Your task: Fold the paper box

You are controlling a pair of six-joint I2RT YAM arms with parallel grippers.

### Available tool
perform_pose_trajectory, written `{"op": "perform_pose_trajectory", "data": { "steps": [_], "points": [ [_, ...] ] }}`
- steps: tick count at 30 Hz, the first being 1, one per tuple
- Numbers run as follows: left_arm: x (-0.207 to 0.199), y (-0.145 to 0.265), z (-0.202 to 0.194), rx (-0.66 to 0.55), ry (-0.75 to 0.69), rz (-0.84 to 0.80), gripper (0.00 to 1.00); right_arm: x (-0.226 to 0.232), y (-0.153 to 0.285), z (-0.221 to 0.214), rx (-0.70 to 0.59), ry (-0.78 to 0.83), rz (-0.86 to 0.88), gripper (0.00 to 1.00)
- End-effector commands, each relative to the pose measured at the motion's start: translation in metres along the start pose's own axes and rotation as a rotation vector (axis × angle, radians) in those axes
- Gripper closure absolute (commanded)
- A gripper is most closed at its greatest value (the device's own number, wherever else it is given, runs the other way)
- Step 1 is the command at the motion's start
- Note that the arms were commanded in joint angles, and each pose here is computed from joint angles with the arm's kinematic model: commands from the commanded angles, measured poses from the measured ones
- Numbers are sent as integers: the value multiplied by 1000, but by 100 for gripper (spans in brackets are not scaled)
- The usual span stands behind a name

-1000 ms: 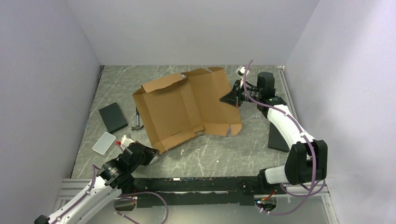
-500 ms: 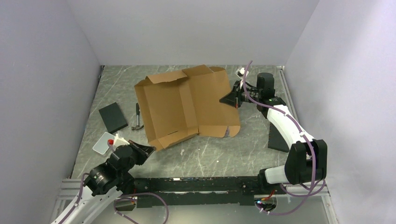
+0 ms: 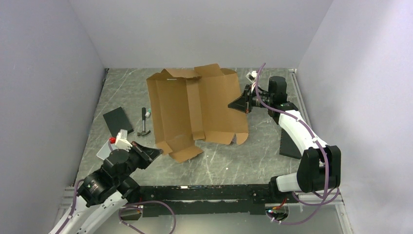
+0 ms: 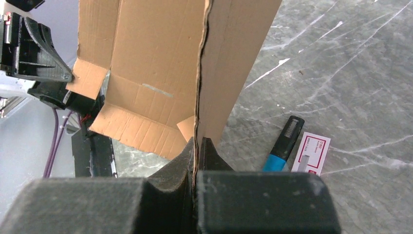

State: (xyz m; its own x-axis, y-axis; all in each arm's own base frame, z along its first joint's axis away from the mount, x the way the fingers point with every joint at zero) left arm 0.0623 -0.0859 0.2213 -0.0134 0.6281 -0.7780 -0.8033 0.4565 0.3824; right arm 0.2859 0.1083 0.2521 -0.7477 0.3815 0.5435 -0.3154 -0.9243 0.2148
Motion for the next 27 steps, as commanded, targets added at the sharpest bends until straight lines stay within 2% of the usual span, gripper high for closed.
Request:
{"op": "perform_pose_trajectory", "data": {
  "steps": [1, 5, 10, 20, 23, 27],
  "points": [
    [-19, 3, 9, -33, 31, -110, 100, 5, 0, 3, -7, 68, 70, 100],
    [-21, 0, 9, -33, 40, -113, 100, 6, 0, 2, -4, 74, 72, 100],
    [-13, -9, 9, -20, 18, 45, 100, 12, 0, 3, -5, 95, 99, 100],
    [2, -52, -4, 34, -17, 202, 100, 18, -1, 3, -1, 121, 125, 100],
    [11, -57, -9, 50, -25, 252, 98, 18, -1, 3, 0, 128, 122, 100],
    [24, -59, -17, 67, -20, 298, 88, 19, -1, 3, 3, 137, 120, 100]
  ]
}}
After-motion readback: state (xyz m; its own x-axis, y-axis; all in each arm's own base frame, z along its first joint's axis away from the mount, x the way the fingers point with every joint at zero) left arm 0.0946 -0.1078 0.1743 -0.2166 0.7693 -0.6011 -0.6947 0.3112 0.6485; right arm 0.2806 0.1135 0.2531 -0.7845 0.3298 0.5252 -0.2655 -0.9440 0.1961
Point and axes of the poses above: each gripper's point midway between its finger pads, its own y axis back along the fingers, its own x axis along the line the jaws close on, z = x × y, the point moved 10 cm from there along y, back along the fingers, and after that the axes turned 10 degrees about -y, right-handed, at the moved point
